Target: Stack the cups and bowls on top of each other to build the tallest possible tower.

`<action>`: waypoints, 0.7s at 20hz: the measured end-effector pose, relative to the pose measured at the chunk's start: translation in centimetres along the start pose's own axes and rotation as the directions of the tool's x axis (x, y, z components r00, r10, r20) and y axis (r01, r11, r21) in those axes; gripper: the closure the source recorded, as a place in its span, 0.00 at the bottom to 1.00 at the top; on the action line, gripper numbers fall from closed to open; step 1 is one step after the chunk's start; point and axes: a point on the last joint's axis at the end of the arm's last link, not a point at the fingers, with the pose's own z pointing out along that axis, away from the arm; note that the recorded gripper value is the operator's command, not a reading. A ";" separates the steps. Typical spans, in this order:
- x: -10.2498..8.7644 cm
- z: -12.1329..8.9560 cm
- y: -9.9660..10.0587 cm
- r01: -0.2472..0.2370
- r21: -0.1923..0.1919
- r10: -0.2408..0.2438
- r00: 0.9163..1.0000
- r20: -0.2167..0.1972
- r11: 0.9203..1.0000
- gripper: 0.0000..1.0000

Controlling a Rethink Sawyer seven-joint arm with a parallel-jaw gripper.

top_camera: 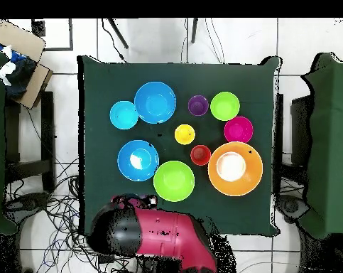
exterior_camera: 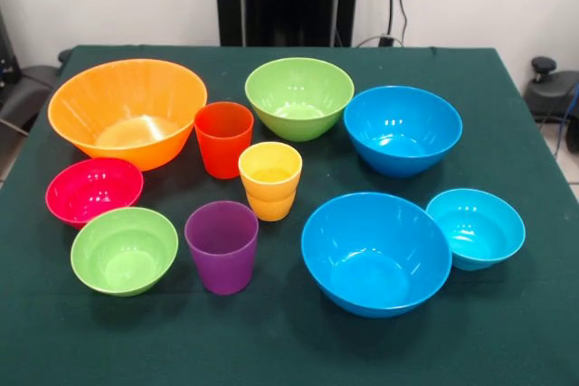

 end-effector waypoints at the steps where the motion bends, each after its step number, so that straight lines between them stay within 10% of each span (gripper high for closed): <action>1: -0.4 0.7 -0.8 -0.016 -0.003 0.016 1.000 -0.009 1.000 0.00; 14: -4.1 8.9 -7.9 -0.082 -0.024 0.081 0.995 -0.054 0.996 0.00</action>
